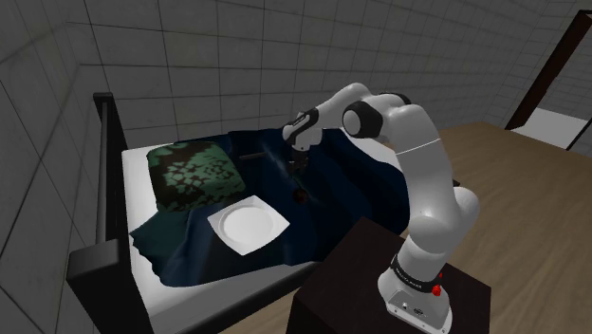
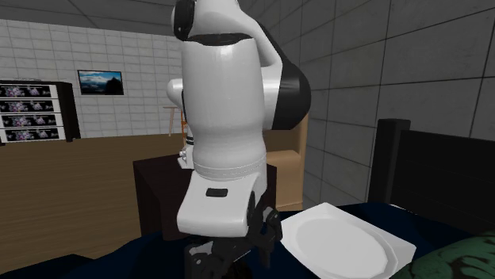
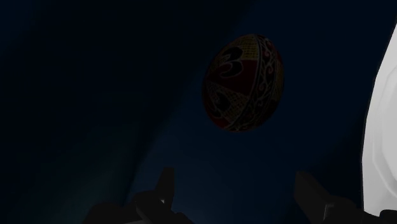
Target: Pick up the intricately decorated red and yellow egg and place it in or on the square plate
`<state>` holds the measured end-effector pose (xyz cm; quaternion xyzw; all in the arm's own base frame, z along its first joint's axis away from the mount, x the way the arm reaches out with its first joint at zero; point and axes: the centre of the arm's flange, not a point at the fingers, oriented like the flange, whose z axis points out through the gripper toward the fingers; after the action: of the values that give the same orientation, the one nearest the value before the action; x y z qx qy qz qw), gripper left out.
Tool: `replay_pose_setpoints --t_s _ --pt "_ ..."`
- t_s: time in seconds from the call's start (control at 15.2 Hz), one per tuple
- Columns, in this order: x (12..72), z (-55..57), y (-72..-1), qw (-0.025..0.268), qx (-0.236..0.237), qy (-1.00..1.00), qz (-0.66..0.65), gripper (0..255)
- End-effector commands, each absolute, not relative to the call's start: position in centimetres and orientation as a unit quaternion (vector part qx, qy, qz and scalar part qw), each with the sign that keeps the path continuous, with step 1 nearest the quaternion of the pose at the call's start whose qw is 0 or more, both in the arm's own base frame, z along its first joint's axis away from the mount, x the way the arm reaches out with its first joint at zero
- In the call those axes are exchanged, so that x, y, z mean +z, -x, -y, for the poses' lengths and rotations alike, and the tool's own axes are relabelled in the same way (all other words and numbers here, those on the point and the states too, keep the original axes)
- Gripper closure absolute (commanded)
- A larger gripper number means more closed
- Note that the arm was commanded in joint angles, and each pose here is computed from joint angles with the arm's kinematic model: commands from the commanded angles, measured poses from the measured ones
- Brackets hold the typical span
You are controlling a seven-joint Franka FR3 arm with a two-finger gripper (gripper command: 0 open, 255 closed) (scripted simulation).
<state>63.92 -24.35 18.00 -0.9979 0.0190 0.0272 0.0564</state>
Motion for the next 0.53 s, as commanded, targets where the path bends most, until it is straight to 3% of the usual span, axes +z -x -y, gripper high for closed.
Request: replay_pose_setpoints --t_s 0.0,0.46 --pt "17.0 24.3 -63.9 0.056 0.027 0.998 -0.019 0" --pt "15.6 24.1 -63.9 0.056 0.027 0.998 -0.019 0"
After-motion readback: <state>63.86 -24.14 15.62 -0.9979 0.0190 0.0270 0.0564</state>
